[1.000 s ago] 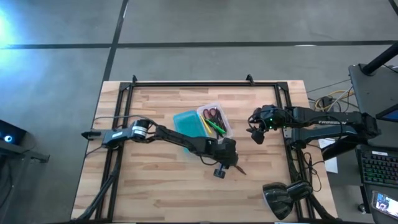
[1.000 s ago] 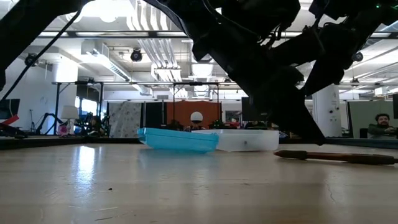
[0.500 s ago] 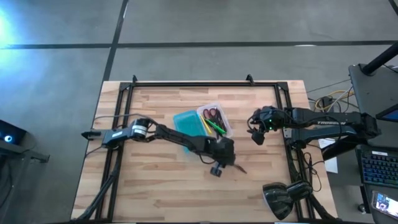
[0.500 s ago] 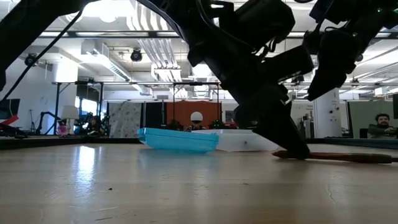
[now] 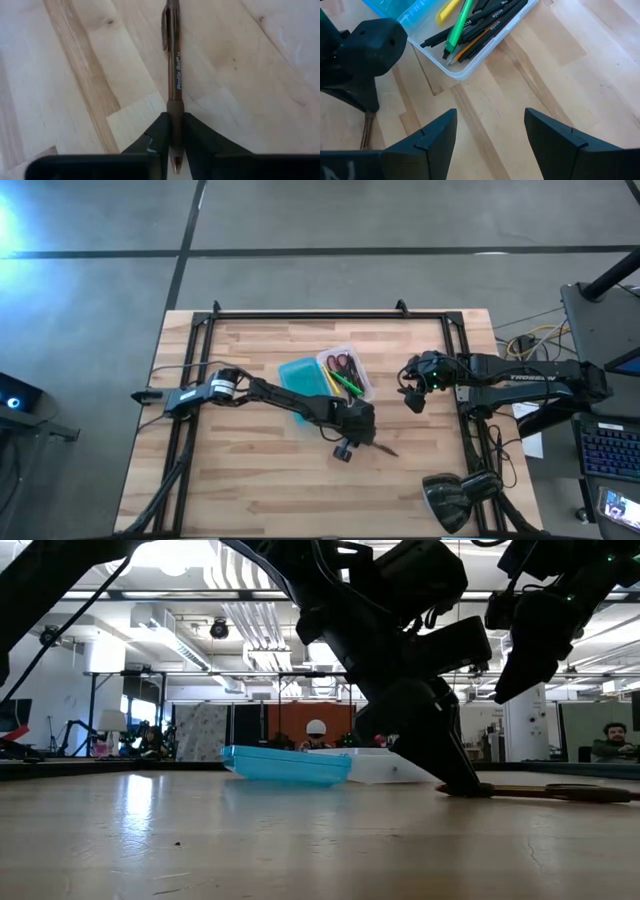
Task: Pick & place school supplies into a supply box
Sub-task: Put the brown pen into the blue supply box
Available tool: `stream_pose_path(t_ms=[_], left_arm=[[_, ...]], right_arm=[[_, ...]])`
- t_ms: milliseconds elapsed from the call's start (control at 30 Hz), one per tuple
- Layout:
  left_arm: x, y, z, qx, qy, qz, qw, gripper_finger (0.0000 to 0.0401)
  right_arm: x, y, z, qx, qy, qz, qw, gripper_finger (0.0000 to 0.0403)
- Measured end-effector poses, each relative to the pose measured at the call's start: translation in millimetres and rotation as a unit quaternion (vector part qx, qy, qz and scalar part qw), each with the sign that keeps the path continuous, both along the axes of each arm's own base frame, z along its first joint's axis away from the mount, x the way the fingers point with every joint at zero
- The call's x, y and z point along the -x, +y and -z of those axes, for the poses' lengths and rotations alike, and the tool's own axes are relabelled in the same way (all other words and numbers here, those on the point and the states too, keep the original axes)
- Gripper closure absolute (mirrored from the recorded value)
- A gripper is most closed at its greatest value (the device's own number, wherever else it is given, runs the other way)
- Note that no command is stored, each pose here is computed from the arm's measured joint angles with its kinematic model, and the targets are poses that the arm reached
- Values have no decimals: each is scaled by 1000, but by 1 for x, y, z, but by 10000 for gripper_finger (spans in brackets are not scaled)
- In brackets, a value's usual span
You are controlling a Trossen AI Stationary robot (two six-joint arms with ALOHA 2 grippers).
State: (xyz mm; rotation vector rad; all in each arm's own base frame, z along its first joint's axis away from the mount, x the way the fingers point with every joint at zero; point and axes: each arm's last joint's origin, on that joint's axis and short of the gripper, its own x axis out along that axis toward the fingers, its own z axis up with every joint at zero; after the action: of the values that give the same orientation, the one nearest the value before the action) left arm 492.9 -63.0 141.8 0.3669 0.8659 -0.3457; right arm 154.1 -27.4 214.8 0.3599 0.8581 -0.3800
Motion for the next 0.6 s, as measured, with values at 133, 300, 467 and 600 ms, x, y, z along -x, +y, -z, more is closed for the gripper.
stream_pose_path(t_ms=[133,300,467,600], left_arm=[[0,0,0,9,3,3,1000,390],[0,0,-5,15,10,-10,1000,389],[0,2,-22,43,13,-57,997,390],[-1,10,-46,67,-9,-118,991,390]], right_arm=[[0,0,0,0,0,0,1000,179],[1,0,-2,2,-10,0,1000,179],[5,1,-13,5,-65,10,998,179],[13,0,-21,27,-91,30,995,179]])
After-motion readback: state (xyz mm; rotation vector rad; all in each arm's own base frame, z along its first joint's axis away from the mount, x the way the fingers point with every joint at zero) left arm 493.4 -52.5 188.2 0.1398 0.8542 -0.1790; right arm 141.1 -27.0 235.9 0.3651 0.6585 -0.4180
